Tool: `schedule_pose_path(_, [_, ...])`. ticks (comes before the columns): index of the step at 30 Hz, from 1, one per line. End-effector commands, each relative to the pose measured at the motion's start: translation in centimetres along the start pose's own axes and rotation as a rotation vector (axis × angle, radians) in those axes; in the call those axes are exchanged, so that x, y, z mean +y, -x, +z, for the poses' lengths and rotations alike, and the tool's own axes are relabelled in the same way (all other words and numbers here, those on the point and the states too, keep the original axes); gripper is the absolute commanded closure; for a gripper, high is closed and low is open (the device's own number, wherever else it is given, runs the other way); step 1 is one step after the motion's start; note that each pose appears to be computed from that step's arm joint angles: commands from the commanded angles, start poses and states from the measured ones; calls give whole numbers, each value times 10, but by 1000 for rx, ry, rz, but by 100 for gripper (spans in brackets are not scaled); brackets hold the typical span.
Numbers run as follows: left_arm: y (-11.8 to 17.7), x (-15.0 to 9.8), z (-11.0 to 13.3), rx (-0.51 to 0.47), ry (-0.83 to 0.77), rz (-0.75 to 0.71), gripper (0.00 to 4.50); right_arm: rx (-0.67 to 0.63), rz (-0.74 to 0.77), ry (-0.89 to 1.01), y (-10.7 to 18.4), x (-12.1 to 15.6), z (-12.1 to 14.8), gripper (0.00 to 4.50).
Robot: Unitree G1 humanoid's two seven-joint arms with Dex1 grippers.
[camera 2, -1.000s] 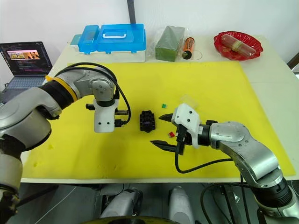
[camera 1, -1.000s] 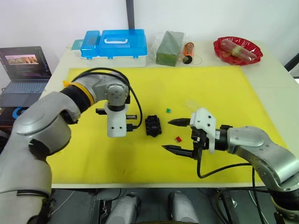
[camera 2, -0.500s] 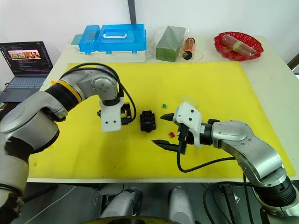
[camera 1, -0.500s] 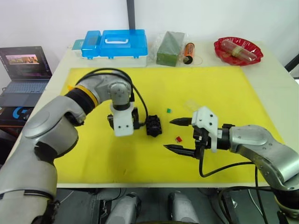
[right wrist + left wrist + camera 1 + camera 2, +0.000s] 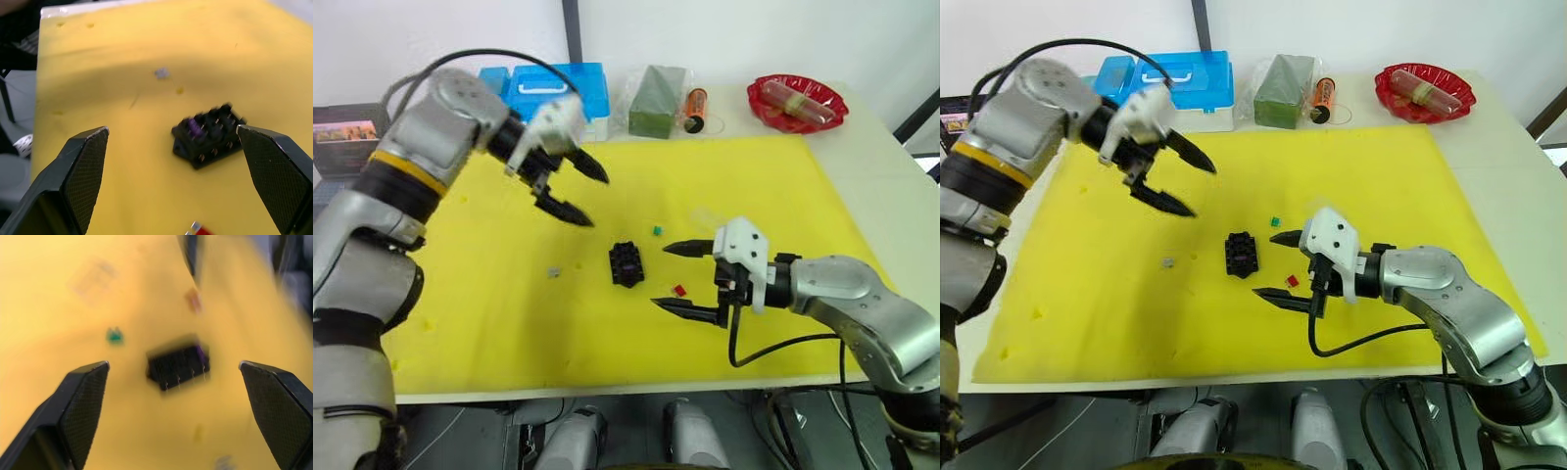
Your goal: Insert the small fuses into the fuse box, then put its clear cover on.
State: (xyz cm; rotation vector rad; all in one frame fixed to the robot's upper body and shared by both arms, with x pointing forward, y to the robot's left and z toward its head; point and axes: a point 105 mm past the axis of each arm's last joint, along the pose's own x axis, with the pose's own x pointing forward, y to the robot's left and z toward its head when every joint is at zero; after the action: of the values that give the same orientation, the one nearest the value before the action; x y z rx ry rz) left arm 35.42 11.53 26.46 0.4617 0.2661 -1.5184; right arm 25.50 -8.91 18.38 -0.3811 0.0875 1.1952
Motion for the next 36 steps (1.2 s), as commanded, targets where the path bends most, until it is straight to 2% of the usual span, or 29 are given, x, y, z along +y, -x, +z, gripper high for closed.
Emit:
schedule_pose_path(1, [28, 4, -2, -250, 232, 189, 2, -39, -9, 45, -4, -4, 9, 0])
schedule_pose_path(4, [42, 0, -19, -415, 397, 316, 2, -53, -5, 57, -9, -6, 10, 0])
schedule_pose_path(5, [44, -5, -26, -429, 428, 343, 2, -58, -3, 63, -11, -7, 10, 0])
schedule_pose_path(8, [55, -16, -65, -486, 730, 452, 2, -88, -8, 84, -20, -11, 16, 0])
schedule_pose_path(10, [58, -30, -70, -574, 857, 418, 2, -99, -7, 91, -24, -12, 17, 0])
schedule_pose_path(14, [59, -59, -111, -578, 1079, 455, 2, -107, 3, 104, -32, -14, 18, 0])
schedule_pose_path(17, [65, -66, -118, -639, 1204, 413, 2, -110, 7, 110, -34, -14, 19, 0])
schedule_pose_path(22, [65, -76, -134, -601, 1421, 289, 2, -110, 24, 120, -39, -13, 20, 0])
schedule_pose_path(26, [53, -81, -146, -502, 1513, 245, 2, -108, 39, 125, -41, -11, 20, 0])
schedule_pose_path(36, [32, -79, -145, -468, 1470, 201, 2, -80, 59, 148, -42, -6, 17, 0])
